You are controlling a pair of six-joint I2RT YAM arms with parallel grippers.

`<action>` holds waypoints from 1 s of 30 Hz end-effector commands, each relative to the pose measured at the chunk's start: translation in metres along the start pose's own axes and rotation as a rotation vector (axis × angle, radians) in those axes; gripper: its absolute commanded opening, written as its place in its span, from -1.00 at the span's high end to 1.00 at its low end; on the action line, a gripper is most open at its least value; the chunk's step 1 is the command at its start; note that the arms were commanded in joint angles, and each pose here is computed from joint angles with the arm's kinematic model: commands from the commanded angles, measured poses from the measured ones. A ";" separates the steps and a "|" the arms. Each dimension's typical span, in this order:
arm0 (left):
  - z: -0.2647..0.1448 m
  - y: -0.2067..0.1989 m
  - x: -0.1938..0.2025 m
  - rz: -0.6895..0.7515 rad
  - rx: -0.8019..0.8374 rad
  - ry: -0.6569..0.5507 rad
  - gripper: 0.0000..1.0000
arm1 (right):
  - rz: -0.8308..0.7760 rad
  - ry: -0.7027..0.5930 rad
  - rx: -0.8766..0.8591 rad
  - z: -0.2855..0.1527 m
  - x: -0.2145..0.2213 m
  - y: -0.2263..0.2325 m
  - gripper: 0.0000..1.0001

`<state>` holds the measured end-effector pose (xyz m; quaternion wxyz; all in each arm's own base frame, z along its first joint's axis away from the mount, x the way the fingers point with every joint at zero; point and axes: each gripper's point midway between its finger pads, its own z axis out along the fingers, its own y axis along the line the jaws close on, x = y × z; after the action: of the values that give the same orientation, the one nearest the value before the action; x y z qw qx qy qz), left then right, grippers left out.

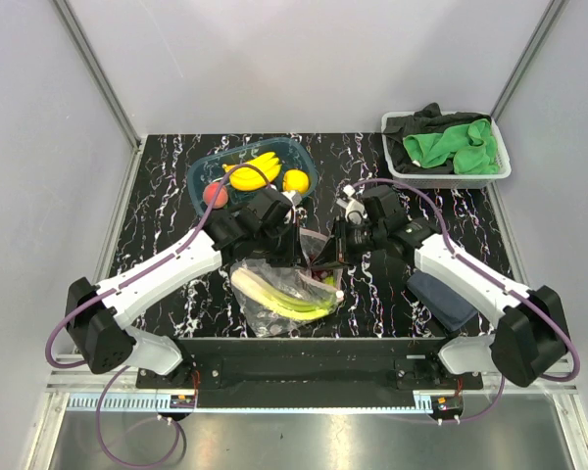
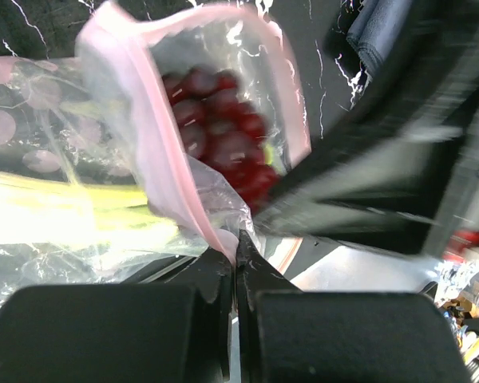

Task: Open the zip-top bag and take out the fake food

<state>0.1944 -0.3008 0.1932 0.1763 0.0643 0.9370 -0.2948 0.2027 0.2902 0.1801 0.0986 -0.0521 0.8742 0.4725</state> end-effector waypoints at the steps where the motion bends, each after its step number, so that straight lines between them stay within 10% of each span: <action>1: -0.007 -0.003 -0.009 0.028 0.026 -0.050 1.00 | -0.105 -0.074 -0.045 -0.030 -0.016 0.047 0.68; 19: -0.030 0.049 -0.010 -0.025 -0.041 -0.116 1.00 | -0.289 -0.295 -0.056 -0.095 -0.074 0.140 0.75; 30: -0.051 0.069 0.000 -0.005 -0.095 -0.101 1.00 | -0.328 -0.332 -0.001 -0.053 -0.166 0.137 0.75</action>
<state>0.2002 -0.2262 0.1850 0.2066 0.0219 0.9433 -0.2588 0.2911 0.3111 0.3717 0.2984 -0.1112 0.8202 0.4753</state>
